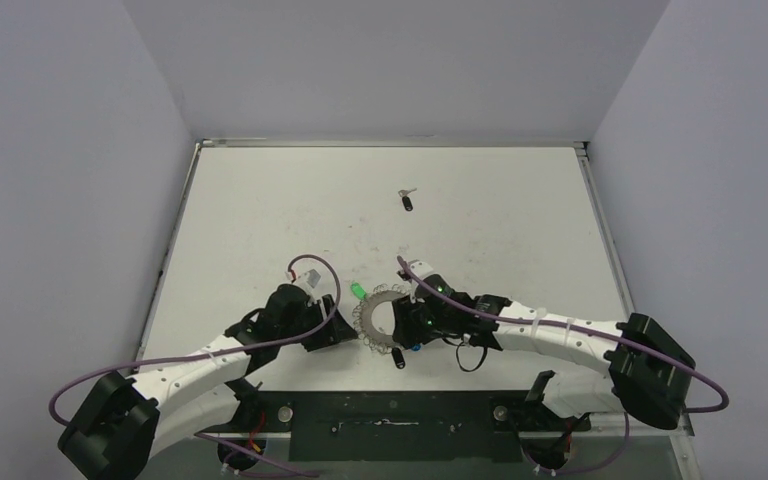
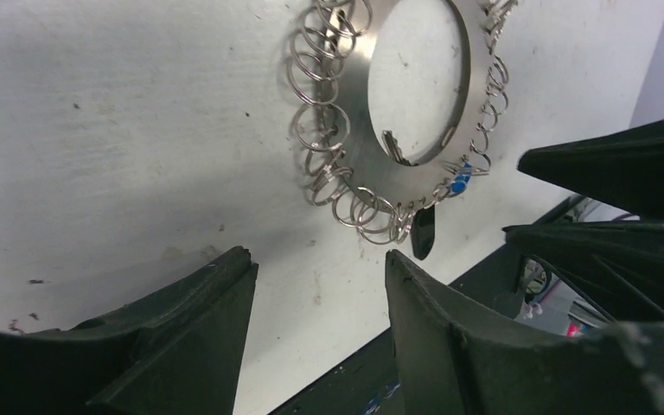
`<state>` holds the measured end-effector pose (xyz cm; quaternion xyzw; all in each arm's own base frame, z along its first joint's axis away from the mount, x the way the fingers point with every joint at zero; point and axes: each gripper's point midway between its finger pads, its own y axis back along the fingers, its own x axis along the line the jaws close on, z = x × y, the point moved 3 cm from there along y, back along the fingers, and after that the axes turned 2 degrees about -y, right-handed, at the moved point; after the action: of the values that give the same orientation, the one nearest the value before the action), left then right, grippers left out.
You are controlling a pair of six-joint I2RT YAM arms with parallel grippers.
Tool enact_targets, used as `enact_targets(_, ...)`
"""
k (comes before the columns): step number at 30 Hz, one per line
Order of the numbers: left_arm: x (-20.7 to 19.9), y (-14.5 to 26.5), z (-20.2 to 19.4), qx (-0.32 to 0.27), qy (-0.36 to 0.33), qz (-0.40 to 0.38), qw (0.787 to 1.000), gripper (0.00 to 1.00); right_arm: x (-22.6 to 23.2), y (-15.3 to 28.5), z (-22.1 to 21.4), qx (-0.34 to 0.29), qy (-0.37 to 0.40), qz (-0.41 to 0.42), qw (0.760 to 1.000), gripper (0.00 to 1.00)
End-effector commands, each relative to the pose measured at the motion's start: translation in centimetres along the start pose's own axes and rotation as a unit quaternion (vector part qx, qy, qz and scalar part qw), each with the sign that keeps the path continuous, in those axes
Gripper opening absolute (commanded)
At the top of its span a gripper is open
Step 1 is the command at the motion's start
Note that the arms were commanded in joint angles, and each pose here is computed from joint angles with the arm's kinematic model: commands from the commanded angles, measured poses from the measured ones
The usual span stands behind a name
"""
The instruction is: Put the keys on the keyring
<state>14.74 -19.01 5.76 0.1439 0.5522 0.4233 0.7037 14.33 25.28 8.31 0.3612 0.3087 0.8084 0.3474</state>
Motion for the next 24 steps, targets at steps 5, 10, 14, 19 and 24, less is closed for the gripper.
enact_targets(5, -2.8, 0.2, 0.3, -0.036, -0.009, -0.069, 0.997, 0.46, 2.8, -1.9, 1.9, -0.025, 0.034, -0.004, 0.999, 0.37)
enact_targets(10, -3.8, -0.1, -0.4, -0.036, -0.024, -0.083, 0.996, 0.38, 3.8, -2.8, 2.2, -0.026, 0.037, 0.005, 0.999, 0.29)
enact_targets(14, -4.6, -0.3, -1.0, -0.037, -0.045, -0.091, 0.994, 0.36, 4.1, -3.3, 2.3, -0.026, 0.033, 0.01, 0.999, 0.24)
enact_targets(19, -4.0, -0.4, -1.0, -0.053, -0.057, -0.067, 0.995, 0.37, 4.6, -3.9, 2.4, -0.026, 0.027, 0.021, 0.999, 0.22)
enact_targets(24, -2.0, 0.0, -0.3, -0.075, -0.06, -0.003, 0.995, 0.43, 4.9, -4.5, 2.8, -0.029, 0.018, 0.03, 0.999, 0.21)
